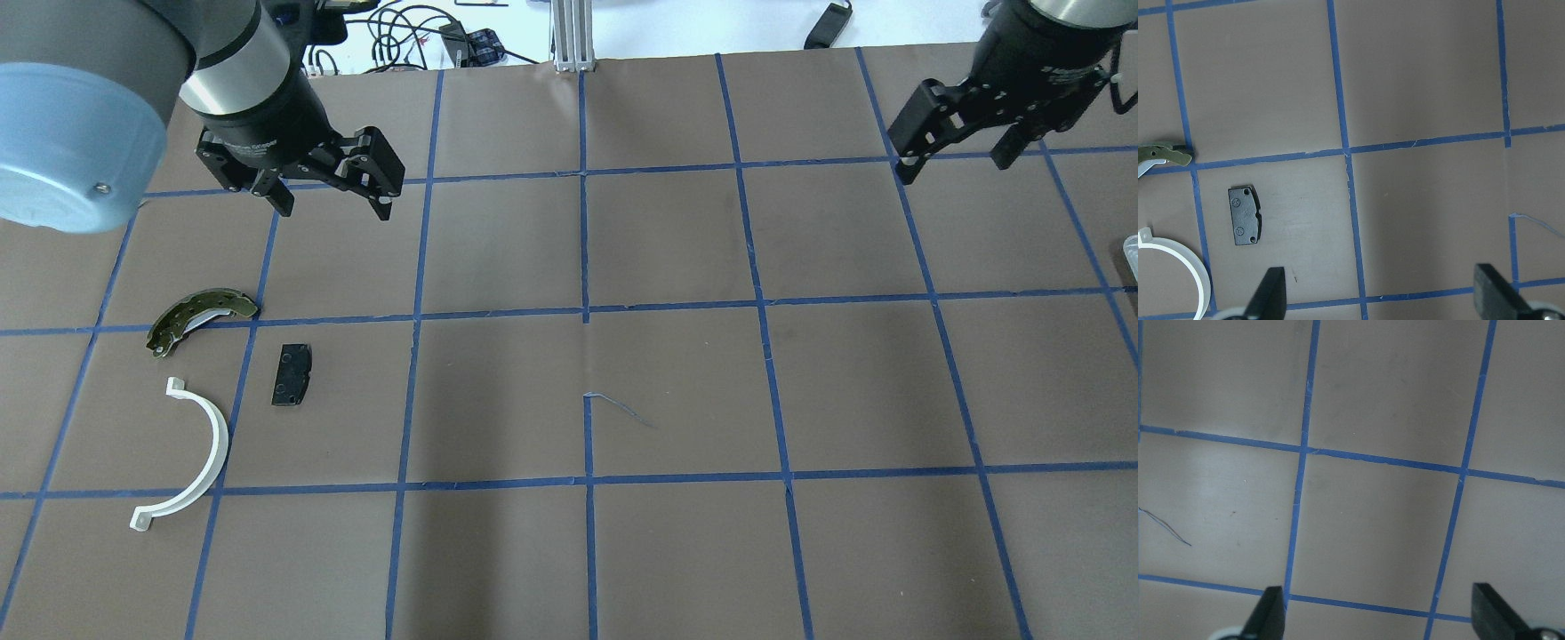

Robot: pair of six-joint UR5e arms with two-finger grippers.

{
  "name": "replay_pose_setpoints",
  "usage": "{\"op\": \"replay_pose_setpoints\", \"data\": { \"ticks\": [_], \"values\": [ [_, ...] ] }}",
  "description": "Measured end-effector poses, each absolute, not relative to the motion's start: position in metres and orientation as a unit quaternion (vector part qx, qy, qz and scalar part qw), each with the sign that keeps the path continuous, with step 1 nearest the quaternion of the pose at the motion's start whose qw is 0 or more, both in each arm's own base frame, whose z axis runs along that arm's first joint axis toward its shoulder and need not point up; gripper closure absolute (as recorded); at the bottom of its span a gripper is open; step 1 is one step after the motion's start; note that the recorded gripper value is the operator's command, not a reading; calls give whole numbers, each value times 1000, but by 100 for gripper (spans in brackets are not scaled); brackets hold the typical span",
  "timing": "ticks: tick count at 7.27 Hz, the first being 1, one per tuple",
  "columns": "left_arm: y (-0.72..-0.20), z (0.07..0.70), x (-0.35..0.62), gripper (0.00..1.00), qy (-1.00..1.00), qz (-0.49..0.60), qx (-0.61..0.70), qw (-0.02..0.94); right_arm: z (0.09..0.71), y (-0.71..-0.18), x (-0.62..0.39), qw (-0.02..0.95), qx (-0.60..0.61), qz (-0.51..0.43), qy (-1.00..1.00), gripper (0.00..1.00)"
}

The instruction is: Place bearing gear from tray to pile

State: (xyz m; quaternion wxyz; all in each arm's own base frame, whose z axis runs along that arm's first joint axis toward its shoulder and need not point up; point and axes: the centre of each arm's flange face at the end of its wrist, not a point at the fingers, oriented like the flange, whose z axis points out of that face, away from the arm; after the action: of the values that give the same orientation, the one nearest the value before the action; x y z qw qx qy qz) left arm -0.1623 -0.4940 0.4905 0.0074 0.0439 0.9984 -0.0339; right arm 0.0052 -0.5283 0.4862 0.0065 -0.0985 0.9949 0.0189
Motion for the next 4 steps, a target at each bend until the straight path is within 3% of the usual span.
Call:
{"op": "replay_pose_setpoints", "data": {
  "ticks": [4],
  "values": [
    [-494, 491, -163, 0, 998, -34, 46, 7, 431, -526, -174, 30, -257, 30, 965, 0]
  ]
}}
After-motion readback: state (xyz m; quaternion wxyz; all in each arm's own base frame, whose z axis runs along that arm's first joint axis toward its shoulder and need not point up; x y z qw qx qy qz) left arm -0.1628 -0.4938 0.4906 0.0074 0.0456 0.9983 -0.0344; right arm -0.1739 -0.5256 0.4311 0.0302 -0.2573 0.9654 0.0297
